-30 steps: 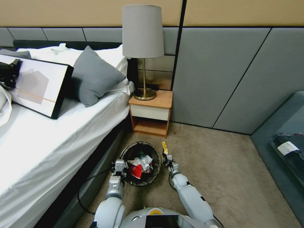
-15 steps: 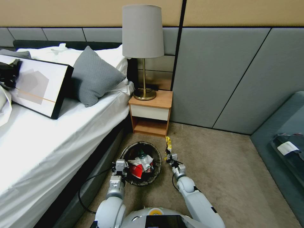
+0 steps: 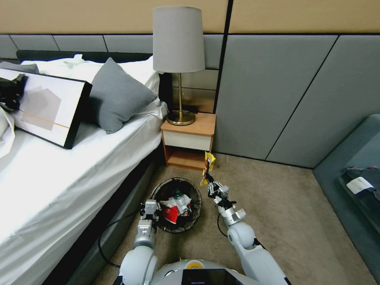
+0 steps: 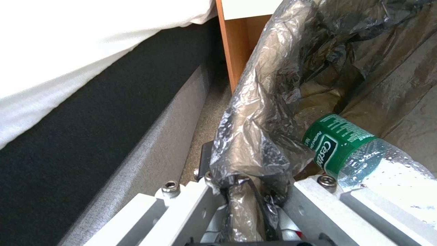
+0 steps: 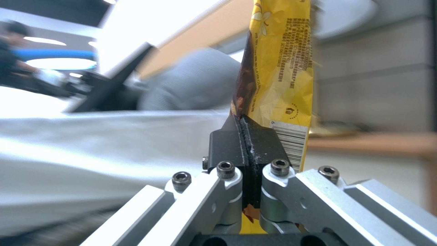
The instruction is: Pick up the trash bin, then pick up the garbage from the floor and place it into the trash bin.
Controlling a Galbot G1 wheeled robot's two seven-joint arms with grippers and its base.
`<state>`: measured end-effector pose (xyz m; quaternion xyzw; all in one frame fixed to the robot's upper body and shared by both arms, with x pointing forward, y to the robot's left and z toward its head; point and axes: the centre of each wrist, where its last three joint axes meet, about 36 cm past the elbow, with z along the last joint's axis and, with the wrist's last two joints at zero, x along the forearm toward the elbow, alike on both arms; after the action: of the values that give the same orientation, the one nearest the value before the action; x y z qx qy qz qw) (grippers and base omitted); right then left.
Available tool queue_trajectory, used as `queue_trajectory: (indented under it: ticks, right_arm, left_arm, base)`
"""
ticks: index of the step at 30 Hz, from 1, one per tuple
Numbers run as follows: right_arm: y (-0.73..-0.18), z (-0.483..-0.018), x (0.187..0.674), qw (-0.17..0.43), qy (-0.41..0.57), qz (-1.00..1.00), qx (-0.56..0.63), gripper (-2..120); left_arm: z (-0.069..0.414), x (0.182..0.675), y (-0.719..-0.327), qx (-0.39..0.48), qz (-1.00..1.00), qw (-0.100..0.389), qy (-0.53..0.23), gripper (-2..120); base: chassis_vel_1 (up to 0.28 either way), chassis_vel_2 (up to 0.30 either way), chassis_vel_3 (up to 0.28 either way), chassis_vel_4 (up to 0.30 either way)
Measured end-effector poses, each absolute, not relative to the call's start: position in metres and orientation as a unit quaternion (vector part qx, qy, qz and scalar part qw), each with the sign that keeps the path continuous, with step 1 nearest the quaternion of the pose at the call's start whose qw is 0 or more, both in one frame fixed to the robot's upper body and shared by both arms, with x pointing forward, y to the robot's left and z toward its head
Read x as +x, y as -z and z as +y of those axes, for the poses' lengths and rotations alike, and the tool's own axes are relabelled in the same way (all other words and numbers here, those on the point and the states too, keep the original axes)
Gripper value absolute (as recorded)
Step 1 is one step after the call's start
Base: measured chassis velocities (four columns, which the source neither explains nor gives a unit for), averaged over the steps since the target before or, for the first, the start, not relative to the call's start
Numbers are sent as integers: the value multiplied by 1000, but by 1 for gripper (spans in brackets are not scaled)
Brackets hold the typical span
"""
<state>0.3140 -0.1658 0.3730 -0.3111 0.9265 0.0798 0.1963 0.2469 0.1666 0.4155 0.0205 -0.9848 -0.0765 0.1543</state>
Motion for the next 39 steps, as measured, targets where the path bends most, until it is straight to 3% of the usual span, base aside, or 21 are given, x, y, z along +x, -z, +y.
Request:
queue_trajectory:
  ticks: [8,18,39]
  right_arm:
    - [-383,-140,291,198,-76,904,-372,0]
    - [-340,-111,274,149,-75,897,-408,0]
    - [-297,-130,266,124,-53,910,-391,0]
  left_arm:
    - [164,247,-416,16,-985,154,76,2]
    - [163,246,-416,16,-985,154,76,2]
    - [167,251,-420,21,-986,145,73,2]
  base:
    - [0,0,0,0]
    - [0,0,0,0]
    - [0,0,0,0]
